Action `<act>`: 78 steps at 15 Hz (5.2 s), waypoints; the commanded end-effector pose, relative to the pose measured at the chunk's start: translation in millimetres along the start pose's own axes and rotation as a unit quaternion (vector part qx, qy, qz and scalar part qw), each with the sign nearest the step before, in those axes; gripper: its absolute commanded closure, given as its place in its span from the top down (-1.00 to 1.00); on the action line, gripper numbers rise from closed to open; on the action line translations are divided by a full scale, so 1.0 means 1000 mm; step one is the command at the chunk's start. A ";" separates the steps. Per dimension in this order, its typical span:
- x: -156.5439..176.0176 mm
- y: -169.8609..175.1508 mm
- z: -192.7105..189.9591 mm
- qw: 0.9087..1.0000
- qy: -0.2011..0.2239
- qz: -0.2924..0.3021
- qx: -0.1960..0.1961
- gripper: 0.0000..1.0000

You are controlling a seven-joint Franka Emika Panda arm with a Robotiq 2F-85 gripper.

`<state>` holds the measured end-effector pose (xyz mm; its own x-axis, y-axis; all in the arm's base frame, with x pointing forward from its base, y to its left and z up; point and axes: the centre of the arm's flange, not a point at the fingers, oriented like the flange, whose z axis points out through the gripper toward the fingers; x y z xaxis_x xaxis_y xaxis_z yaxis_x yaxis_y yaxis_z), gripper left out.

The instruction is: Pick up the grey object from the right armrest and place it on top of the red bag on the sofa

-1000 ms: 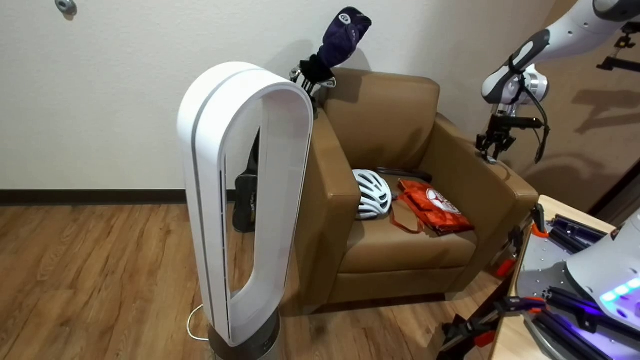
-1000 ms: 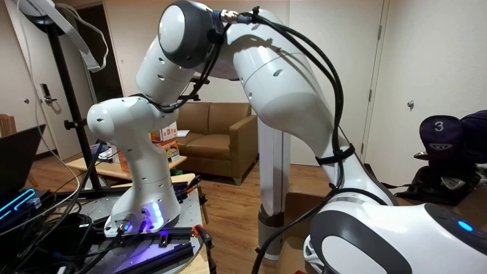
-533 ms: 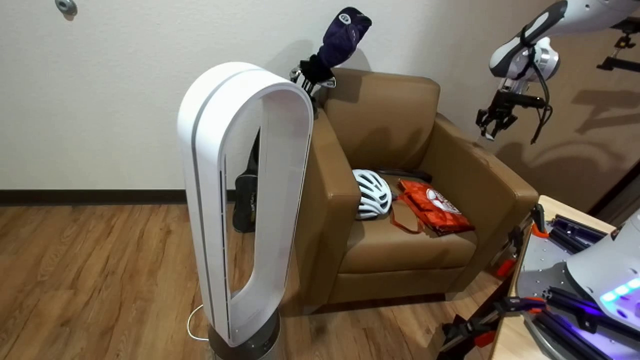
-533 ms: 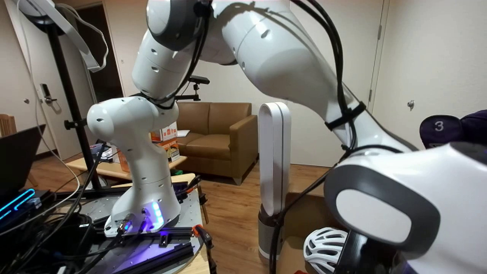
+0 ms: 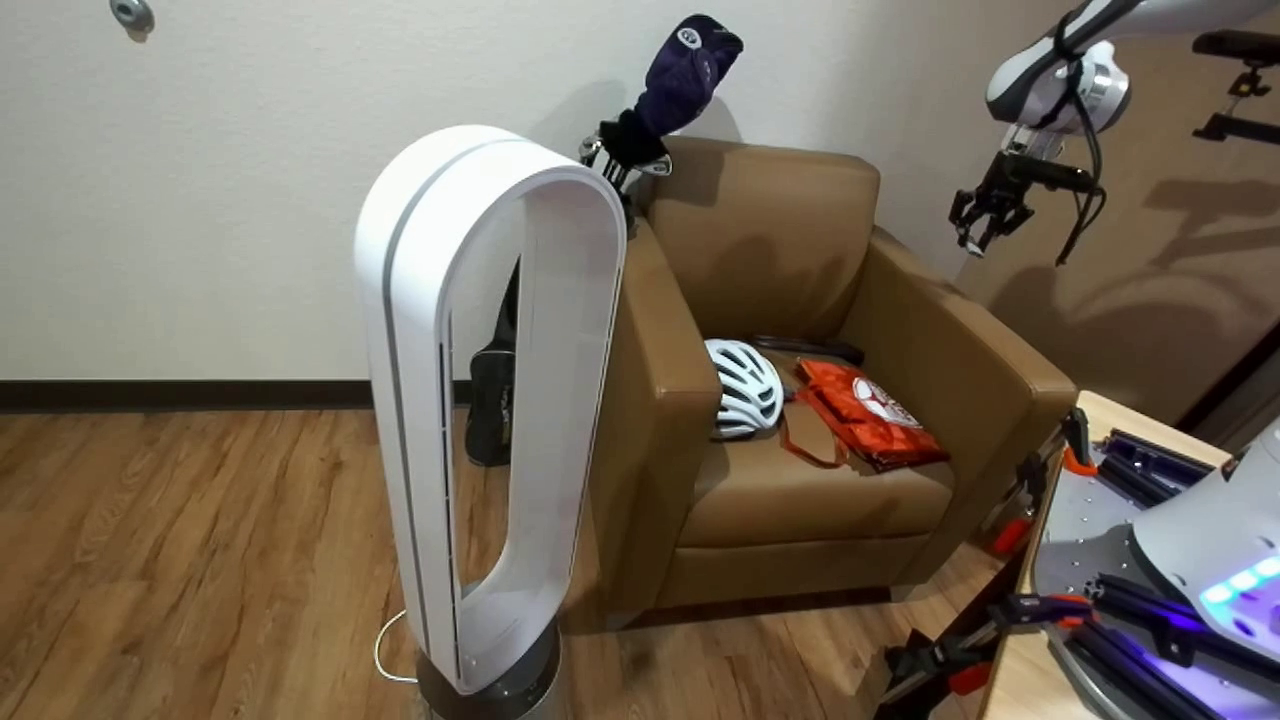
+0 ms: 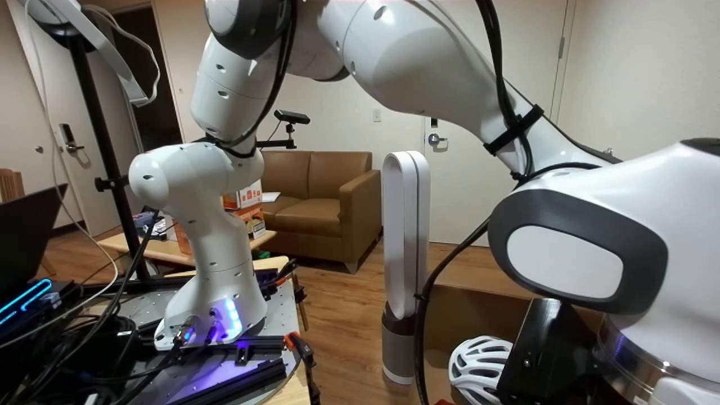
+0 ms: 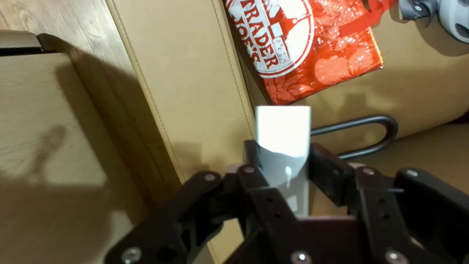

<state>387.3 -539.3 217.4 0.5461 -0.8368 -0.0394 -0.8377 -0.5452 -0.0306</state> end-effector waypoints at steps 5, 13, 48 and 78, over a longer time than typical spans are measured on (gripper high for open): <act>0.006 -0.031 -0.016 0.982 -0.057 0.156 0.087 -0.76; 0.012 -0.043 -0.039 0.971 -0.059 0.203 0.113 -0.26; 0.116 -0.209 -0.208 0.864 0.010 0.500 0.060 -0.76; 0.093 -0.148 0.004 0.814 -0.012 0.575 -0.079 -0.76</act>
<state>564.4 -542.8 231.1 -0.6136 -0.7889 0.0350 -0.7775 0.6113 0.1479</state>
